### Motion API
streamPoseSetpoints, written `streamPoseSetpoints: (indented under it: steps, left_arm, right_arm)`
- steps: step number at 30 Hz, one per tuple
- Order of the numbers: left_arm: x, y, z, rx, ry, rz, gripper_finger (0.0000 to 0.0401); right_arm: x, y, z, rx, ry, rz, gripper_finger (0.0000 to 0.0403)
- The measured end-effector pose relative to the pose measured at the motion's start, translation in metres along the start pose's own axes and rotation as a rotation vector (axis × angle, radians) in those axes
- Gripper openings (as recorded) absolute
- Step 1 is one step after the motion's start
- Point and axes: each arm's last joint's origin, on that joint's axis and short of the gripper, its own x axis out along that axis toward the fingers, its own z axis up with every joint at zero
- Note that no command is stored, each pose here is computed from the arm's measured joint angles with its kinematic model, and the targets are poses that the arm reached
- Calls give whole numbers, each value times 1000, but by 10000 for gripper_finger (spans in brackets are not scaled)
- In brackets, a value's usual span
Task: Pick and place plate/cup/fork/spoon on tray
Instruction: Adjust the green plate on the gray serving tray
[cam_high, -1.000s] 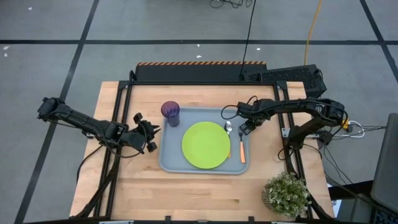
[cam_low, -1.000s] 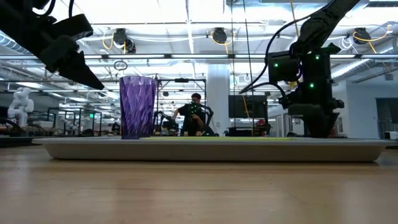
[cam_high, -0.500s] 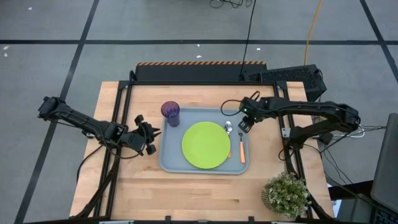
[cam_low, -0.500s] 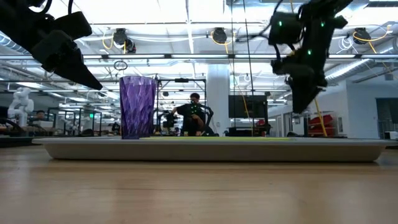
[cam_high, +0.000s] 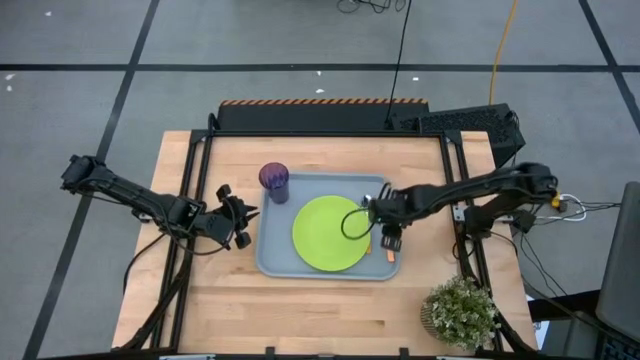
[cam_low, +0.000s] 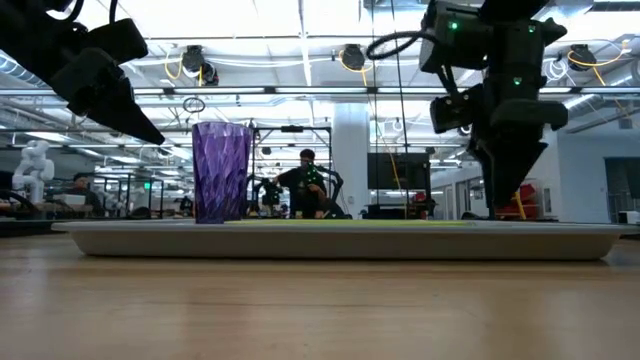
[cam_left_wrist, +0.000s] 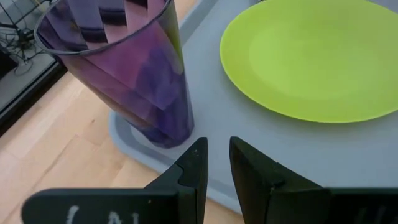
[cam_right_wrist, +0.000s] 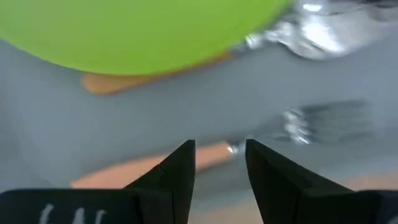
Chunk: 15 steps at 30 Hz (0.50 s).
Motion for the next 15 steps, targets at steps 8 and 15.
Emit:
streamPoseSetpoints:
  steps: [8, 15]
  left_arm:
    - [0, 1, -2, 6, 18, 7, 72]
    - [0, 1, -2, 5, 20, 3, 72]
  right_arm:
    - [14, 21, 11, -60, -84, 35, 134]
    - [14, 23, 17, -63, -145, 52, 134]
